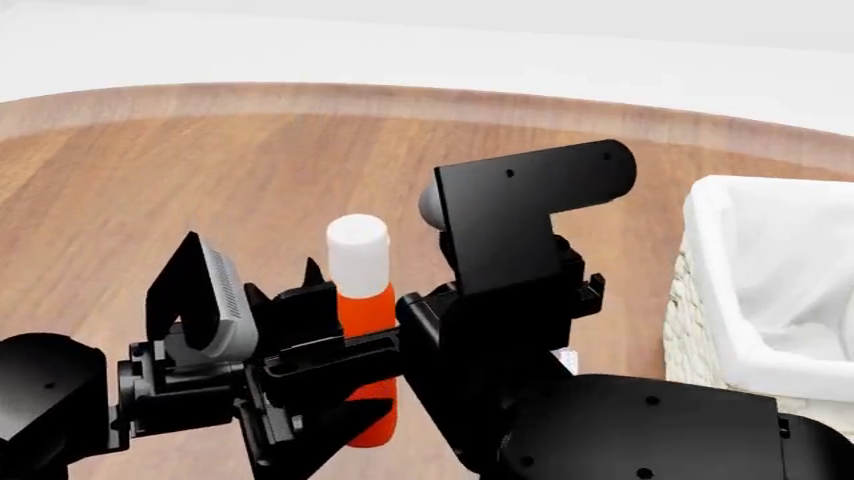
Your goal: Pick up the ketchup, and put it in the basket.
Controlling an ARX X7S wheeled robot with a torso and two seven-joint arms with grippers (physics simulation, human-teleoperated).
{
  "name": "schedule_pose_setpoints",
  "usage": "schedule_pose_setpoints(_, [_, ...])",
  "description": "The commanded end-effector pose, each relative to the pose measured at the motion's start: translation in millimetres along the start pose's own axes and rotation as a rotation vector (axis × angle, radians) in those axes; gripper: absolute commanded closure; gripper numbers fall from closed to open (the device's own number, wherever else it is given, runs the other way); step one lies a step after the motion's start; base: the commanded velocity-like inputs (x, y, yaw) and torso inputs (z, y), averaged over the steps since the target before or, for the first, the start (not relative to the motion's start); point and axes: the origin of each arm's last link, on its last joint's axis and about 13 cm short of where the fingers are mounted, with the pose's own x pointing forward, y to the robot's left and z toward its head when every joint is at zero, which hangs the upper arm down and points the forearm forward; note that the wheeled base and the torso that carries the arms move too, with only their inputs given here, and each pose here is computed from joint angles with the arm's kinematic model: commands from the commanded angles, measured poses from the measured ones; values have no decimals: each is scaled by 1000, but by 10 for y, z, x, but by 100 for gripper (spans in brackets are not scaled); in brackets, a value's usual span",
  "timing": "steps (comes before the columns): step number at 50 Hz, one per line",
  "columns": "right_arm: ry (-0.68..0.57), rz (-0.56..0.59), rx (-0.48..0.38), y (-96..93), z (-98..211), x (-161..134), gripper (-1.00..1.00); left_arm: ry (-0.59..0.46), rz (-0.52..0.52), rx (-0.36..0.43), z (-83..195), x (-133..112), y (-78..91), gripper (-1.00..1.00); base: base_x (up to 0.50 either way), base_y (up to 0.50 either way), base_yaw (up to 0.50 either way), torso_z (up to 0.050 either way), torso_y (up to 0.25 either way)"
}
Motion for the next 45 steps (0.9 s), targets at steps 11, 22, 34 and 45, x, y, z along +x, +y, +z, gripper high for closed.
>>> schedule_pose_setpoints(11, [46,-25,22,-116,-86,183,-100,-9,-16,-6,-5,-4,-45,100,0,0,0,0,1])
schedule_pose_setpoints(22, [67,-29,30,-154,-141,264,-100,-5,-19,-3,-5,5,-48,100,0,0,0,0,0])
schedule_pose_setpoints(34, [79,-15,20,-121,-167,281,-100,-1,-24,4,-6,18,-33,100,0,0,0,1,0])
schedule_pose_setpoints(45, [84,-17,20,-139,-163,337,-100,2,-32,7,-9,17,-68,100,0,0,0,0,1])
